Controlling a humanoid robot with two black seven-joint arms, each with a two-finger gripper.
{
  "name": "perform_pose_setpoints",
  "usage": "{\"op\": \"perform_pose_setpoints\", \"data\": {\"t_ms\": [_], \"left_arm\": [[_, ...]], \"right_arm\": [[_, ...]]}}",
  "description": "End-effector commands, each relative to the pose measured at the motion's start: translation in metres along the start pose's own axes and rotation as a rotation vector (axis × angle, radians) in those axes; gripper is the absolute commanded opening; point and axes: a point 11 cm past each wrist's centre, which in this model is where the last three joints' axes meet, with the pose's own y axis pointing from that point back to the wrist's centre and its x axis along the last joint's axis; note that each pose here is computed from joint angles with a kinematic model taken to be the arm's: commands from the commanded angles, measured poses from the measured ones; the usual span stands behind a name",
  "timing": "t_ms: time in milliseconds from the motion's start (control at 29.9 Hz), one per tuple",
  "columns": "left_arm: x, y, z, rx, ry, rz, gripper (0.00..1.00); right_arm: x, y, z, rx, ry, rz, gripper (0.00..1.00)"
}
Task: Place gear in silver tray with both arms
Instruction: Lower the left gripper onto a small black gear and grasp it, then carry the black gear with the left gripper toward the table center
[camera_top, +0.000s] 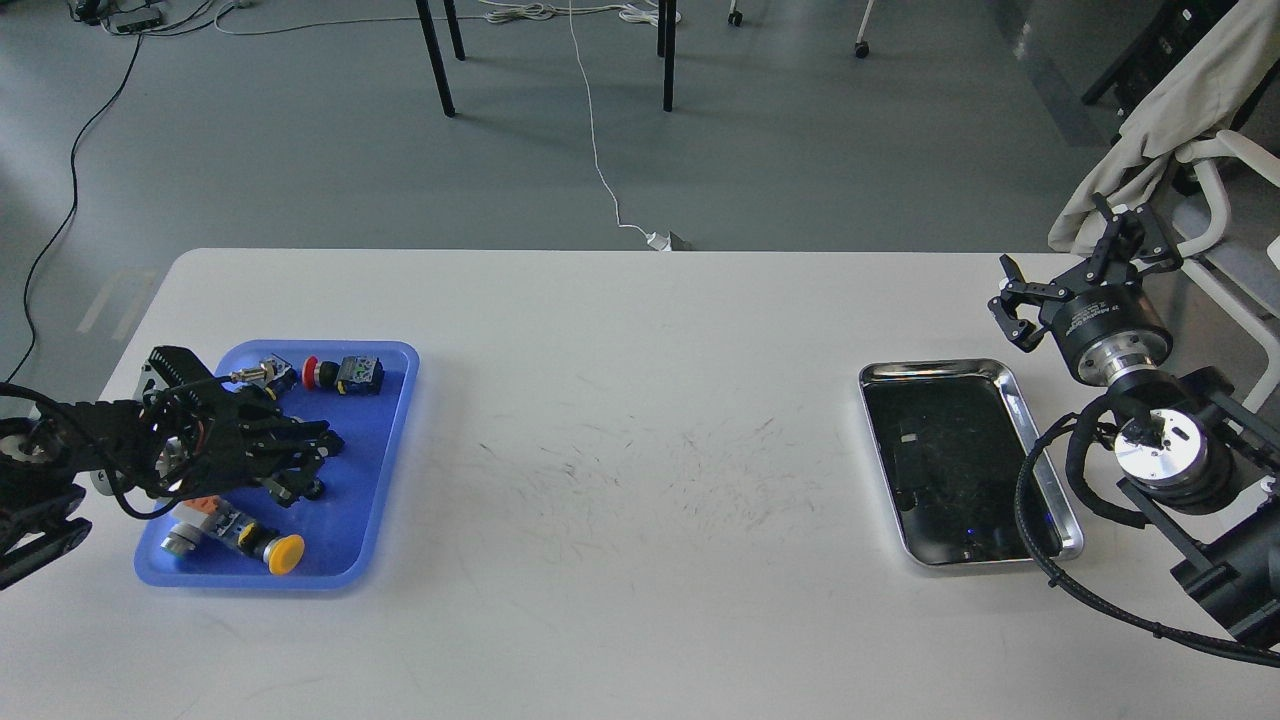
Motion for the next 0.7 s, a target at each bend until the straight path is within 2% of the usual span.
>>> {"op": "perform_pose_setpoints", "data": {"t_ms": [0,368,535,669], "left_arm": [[0.001,0.004,-0.004,0.009,0.001,-0.001,0.1],[0.021,0.02,-0.015,0.028,-0.004,0.027,0.1],[0.049,0.027,-0.006,-0.015,-0.012,0.076,0.1],[0.094,0.035,0.003,-0.053,-0.047,0.14,0.1]], "right_arm": [[0.003,0.0,0.001,-0.001,0.001,0.007,0.99],[0.005,0.0,0.006,-0.007,0.025,0.01,0.99],[0.006,0.0,0.013,-0.023,0.031,0.015,0.99],[0.005,0.0,0.019,-0.042,0.048,0.009,0.99]]}}
